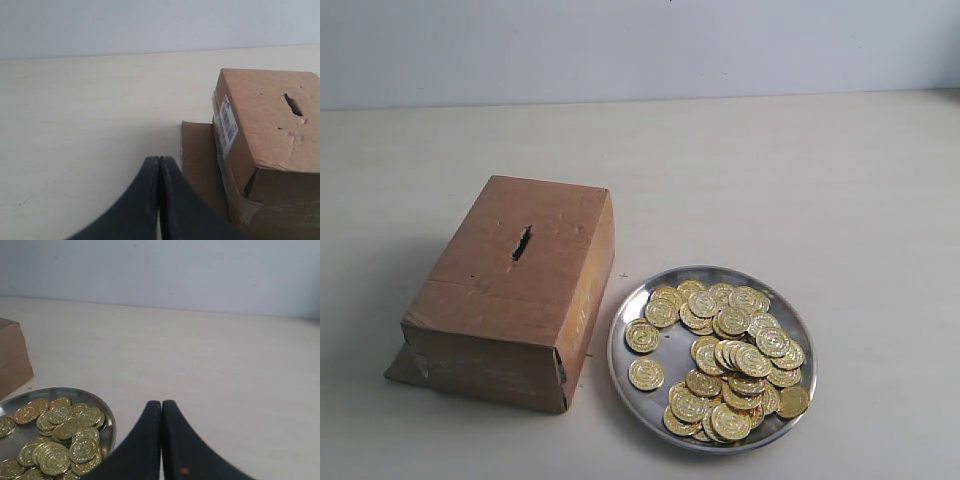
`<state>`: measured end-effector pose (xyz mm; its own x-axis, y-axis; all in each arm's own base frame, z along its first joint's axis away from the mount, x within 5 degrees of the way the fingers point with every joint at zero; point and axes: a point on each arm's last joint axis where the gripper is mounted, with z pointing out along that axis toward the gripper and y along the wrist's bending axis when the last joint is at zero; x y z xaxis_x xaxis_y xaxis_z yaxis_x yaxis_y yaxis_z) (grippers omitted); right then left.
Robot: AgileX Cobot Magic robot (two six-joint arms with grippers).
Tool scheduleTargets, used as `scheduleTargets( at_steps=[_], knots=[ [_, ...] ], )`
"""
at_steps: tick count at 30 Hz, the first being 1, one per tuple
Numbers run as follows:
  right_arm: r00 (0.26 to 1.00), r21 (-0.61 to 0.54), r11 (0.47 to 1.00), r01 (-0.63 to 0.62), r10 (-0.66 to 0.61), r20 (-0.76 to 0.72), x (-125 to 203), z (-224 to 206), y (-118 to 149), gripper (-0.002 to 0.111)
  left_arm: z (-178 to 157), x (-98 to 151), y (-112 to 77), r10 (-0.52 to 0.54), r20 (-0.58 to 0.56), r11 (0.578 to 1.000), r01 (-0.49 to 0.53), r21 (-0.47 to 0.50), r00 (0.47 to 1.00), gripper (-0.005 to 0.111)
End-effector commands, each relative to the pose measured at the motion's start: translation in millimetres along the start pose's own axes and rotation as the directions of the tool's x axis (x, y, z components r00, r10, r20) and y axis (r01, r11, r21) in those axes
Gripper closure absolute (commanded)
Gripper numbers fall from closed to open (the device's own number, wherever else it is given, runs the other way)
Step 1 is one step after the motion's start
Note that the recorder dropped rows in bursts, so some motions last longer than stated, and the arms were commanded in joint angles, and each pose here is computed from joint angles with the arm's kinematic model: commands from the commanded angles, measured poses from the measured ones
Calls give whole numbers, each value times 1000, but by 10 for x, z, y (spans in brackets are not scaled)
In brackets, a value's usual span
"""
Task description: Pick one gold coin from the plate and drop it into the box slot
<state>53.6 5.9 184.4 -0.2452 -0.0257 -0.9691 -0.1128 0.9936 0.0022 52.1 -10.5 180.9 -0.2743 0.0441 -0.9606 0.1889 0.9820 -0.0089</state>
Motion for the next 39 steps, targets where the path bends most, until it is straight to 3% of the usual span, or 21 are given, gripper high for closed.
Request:
scheduleTargets(
  at_steps=[1, 39],
  knots=[
    [1000, 3, 1000, 9, -9, 8, 8, 1, -2, 108, -1, -5, -5, 0, 15, 1000, 0, 7, 1000, 107],
    [1000, -1, 1000, -4, 4, 8, 8, 1, 2, 108, -1, -5, -5, -2, 15, 1000, 2, 7, 1000, 107]
  ],
)
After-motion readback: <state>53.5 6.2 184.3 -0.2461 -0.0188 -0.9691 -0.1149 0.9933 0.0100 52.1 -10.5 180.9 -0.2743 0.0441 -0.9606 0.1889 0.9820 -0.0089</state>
